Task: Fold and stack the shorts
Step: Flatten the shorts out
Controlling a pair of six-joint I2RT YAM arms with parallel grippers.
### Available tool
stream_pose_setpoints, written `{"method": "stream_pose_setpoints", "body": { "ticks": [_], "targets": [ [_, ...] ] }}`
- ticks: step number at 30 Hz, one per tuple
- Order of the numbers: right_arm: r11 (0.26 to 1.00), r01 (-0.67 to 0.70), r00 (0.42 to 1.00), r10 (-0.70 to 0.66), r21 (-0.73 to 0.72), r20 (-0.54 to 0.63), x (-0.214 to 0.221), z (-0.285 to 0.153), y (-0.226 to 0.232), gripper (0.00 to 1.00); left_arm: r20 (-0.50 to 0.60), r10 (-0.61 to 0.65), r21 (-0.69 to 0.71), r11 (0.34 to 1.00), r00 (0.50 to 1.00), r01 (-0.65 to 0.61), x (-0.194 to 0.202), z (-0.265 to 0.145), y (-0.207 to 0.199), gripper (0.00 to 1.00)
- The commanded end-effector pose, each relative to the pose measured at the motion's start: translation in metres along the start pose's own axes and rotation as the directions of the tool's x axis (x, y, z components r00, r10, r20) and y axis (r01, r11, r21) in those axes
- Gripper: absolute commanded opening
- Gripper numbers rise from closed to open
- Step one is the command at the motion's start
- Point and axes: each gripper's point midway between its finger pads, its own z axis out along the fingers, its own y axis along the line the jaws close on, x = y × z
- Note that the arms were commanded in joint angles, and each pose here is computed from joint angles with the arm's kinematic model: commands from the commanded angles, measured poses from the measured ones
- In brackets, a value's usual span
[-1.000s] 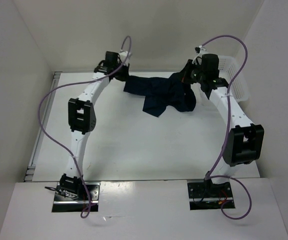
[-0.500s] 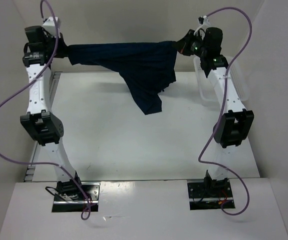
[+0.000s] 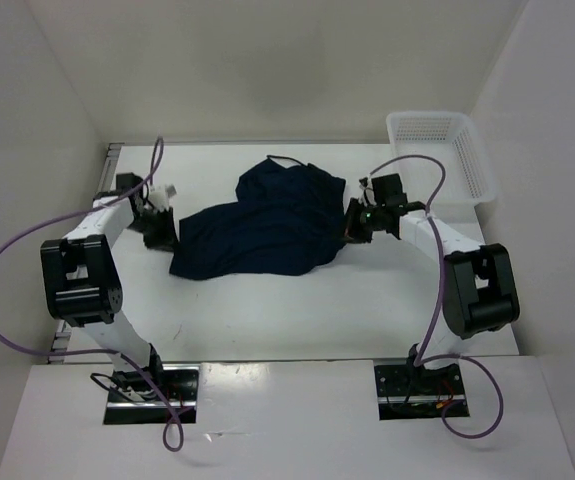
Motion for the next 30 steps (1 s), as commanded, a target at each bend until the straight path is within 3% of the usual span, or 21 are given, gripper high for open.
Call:
{"method": "stream_pose_setpoints", "body": {
  "ticks": [1,6,12,16,18,20,23,27,30],
  "targets": [
    [0.996,-0.042,0.998,0.046,0.083,-0.041,0.024,-0.02,-0.007,0.08,-0.089,-0.045,0.011,0.999,0.995,0.046,0.037,-0.003,-0.003,0.05],
    [0.987,-0.066,0.989,0.084,0.147,-0.123,0.053,-0.031,-0.02,0.09,-0.159,-0.075,-0.062,0.996,0.984,0.066,0.06,-0.01,0.005,0.03],
    [0.974,-0.131,0.989,0.141,0.182,-0.041,0.029,-0.069,-0.036,0.06,-0.098,-0.164,-0.114,0.982,0.982,0.152,0.031,-0.051,0.027,0.03],
    [0.965,-0.137,0.983,0.161,0.225,-0.088,0.052,-0.073,-0.049,0.06,-0.108,-0.21,-0.164,0.968,0.972,0.191,0.036,-0.06,0.042,0.06],
    [0.962,-0.166,0.968,0.201,0.219,-0.15,0.07,-0.071,-0.05,0.18,-0.149,-0.229,-0.171,0.964,0.962,0.203,0.053,-0.057,0.042,0.1],
    [0.956,-0.166,0.957,0.215,0.244,-0.192,0.079,-0.071,-0.058,0.36,-0.231,-0.242,-0.156,0.965,0.942,0.21,0.082,-0.047,0.032,0.25],
    [0.946,-0.134,0.964,0.194,0.295,-0.184,0.071,-0.079,-0.065,0.48,-0.305,-0.255,-0.119,0.966,0.918,0.229,0.106,-0.036,0.021,0.36],
    [0.936,-0.087,0.979,0.145,0.342,-0.146,0.049,-0.087,-0.066,0.53,-0.331,-0.266,-0.122,0.963,0.905,0.238,0.112,-0.032,0.022,0.44],
    [0.954,-0.05,0.99,0.086,0.294,-0.113,0.035,-0.076,-0.05,0.53,-0.212,-0.232,-0.147,0.968,0.949,0.204,0.075,-0.031,0.039,0.46]
  ]
}}
